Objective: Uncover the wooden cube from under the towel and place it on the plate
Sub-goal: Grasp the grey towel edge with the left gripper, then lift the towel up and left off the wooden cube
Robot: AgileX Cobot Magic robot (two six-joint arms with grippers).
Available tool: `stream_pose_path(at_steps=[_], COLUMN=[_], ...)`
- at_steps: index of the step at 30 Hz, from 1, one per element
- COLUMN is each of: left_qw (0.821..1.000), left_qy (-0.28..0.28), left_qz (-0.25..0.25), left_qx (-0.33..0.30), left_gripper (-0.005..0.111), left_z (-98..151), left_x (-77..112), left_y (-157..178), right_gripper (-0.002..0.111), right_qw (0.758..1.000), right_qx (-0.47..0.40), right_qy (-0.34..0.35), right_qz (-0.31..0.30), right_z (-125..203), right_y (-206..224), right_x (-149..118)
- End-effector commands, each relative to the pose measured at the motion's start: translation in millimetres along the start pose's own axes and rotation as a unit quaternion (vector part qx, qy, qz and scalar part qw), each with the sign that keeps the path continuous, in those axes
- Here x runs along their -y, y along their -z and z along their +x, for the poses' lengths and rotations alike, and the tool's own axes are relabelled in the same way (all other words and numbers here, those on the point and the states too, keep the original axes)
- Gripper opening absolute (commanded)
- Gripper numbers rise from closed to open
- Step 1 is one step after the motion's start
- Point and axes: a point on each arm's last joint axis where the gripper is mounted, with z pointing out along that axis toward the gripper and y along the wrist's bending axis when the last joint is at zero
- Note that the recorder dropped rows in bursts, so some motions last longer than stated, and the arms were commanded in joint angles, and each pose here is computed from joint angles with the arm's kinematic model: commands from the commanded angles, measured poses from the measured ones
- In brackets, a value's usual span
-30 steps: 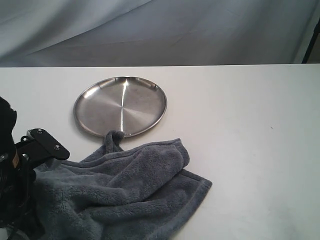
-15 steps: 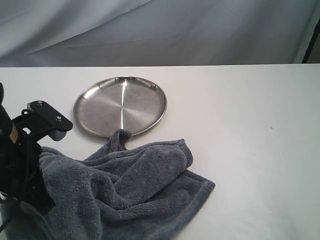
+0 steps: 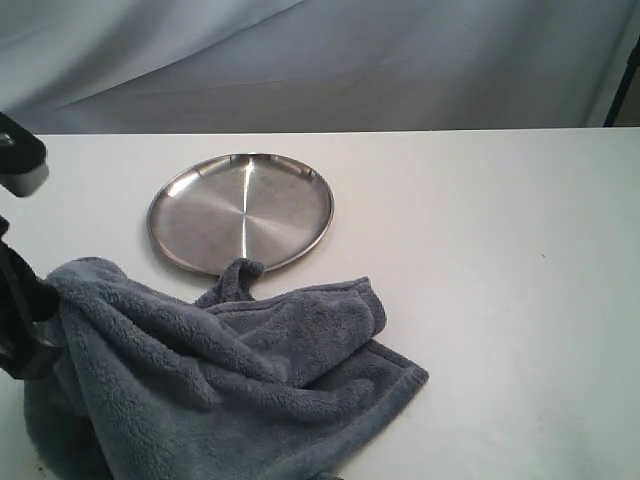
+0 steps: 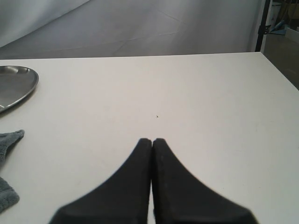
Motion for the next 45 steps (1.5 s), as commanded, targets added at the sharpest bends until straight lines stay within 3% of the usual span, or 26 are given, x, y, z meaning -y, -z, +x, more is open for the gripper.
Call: stream_pose_path(at_steps=[1, 12, 23, 33, 45], left_qw=[0.995, 0.979, 0.971, 0.938, 0.915], left_qy=[0.006, 0.011, 0.025, 0.023, 0.024], left_qz=[-0.011, -0.026, -0.024, -0.037, -0.041], left_qx=[0.102, 0.202, 0.238, 0.345, 0.401], left_gripper=[0.0, 0.0, 0.0, 0.0, 0.0], left_z=[-0.5, 18.0, 15.2, -0.9, -9.0], left_x=[-0.4, -0.1, 0.7, -1.5, -2.4], left_y=[29.5, 71.1, 65.5, 74.4, 82.6], right_gripper=[0.0, 0.0, 0.0, 0.0, 0.0], right_qw=[1.0, 1.0, 1.0, 1.0, 1.0], right_qx=[0.003, 0.003, 0.003, 0.003, 0.003], right_qy=[0.004, 0.004, 0.003, 0.004, 0.003], right_qz=[0.002, 0.002, 0.002, 0.002, 0.002], right_z=[0.8, 0.8, 0.8, 0.8, 0.8], right_y=[0.1, 0.1, 0.1, 0.1, 0.1], right_x=[0.4, 0.4, 0.4, 0.4, 0.4])
